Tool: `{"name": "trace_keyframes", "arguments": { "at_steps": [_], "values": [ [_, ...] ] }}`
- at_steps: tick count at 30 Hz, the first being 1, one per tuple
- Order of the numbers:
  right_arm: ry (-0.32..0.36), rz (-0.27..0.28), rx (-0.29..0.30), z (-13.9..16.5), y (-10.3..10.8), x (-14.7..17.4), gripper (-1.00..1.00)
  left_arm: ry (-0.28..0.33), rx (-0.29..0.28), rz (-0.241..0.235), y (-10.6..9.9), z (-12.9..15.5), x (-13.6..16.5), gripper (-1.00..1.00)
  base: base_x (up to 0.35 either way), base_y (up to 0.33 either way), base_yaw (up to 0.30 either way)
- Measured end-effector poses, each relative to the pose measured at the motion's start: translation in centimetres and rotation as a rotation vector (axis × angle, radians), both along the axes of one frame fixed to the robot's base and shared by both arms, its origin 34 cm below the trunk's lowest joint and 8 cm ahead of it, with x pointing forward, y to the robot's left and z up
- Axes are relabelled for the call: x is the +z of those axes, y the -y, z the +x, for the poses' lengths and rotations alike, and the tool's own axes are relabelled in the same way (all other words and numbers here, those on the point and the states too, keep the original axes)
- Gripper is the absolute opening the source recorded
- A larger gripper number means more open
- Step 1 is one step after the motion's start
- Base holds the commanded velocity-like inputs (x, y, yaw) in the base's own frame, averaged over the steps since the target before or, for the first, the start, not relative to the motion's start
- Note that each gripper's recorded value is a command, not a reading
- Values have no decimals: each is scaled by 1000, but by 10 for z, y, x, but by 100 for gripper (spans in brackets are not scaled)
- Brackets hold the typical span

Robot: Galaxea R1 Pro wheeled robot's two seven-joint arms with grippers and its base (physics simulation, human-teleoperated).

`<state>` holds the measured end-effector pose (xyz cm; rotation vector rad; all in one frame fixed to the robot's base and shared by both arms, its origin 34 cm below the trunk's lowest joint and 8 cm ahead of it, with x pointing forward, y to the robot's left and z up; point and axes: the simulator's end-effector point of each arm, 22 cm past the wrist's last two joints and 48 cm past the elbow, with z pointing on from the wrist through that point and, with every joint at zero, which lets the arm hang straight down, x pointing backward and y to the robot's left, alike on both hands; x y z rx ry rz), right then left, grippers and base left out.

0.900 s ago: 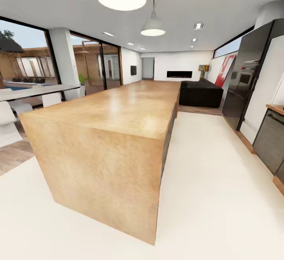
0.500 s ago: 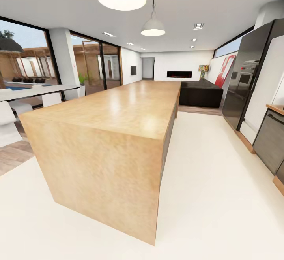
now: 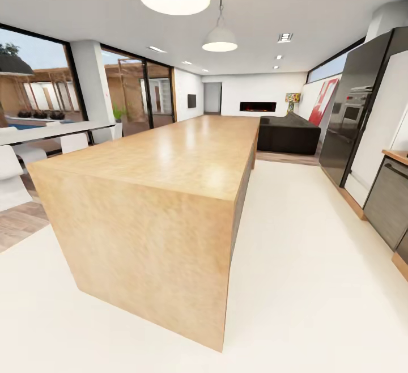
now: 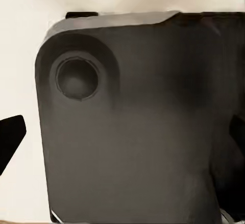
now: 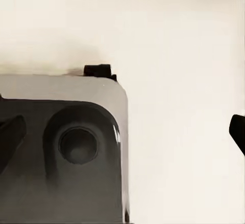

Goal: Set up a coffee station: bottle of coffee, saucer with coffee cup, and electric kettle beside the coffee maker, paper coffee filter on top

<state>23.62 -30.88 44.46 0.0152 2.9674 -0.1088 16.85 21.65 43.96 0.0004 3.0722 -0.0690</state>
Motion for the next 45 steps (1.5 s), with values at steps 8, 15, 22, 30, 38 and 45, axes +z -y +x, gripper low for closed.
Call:
{"name": "trace_keyframes", "arguments": {
  "at_steps": [8, 15, 22, 30, 38, 45],
  "values": [
    [215, -1, 16, 99, -1, 26, 100, 408, 18, 3, -4, 182, 49, 100, 0, 0, -50],
    [217, -2, 16, 99, 0, 26, 100, 417, 18, 3, -4, 184, 50, 100, 0, 0, -218],
    [220, -1, 18, 100, -1, 27, 100, 420, 18, 1, -3, 185, 51, 100, 0, 0, -239],
    [220, -1, 16, 100, 0, 27, 100, 423, 19, 1, -2, 186, 51, 100, 0, 0, -242],
    [217, -1, 17, 99, 0, 27, 100, 426, 18, 0, -2, 187, 52, 100, 0, 0, -242],
    [218, -1, 18, 100, 0, 27, 100, 429, 19, 1, -2, 188, 53, 100, 0, 0, -242]
  ]
}}
